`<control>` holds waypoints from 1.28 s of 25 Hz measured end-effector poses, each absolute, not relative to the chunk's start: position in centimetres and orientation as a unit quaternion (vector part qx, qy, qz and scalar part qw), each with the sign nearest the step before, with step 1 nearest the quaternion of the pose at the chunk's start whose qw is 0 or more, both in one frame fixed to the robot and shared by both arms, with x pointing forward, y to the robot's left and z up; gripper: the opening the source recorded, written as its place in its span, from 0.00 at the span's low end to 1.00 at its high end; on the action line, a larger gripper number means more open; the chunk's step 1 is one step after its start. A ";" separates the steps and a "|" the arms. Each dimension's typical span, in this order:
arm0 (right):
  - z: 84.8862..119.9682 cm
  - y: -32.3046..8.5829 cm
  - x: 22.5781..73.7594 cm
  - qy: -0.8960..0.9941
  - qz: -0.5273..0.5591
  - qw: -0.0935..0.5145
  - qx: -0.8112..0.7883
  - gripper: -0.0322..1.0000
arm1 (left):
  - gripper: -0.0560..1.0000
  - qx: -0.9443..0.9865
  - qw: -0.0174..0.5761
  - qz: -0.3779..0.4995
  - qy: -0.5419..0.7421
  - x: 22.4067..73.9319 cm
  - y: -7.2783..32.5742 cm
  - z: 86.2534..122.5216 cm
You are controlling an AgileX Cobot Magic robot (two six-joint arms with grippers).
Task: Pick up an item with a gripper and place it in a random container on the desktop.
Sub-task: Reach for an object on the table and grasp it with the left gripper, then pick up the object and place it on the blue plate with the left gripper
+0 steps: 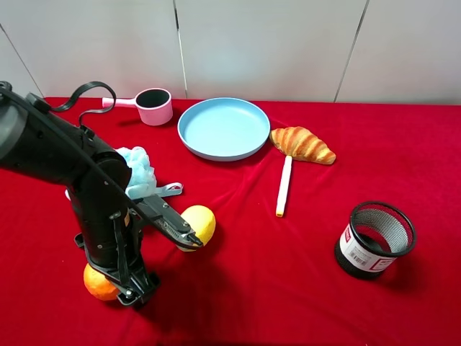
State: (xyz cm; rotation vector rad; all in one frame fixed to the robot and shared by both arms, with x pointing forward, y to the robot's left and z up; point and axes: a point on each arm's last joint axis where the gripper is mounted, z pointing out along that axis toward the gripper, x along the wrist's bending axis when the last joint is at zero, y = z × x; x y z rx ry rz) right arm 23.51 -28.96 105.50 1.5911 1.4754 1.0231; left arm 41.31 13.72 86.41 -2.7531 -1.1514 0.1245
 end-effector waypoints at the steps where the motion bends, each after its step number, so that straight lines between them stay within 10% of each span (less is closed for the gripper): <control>1: 105.5 -29.0 23.5 0.573 0.397 0.363 0.618 0.70 | 0.89 -0.919 0.076 0.041 -0.384 41.3 13.7 86.4; 7: 105.5 -29.0 23.5 0.573 0.397 0.363 0.618 0.70 | 0.72 -0.919 0.076 0.041 -0.384 41.3 13.7 86.4; 32: 105.5 -29.0 23.5 0.573 0.397 0.363 0.618 0.70 | 0.72 -0.917 0.054 0.040 -0.394 42.7 12.2 90.8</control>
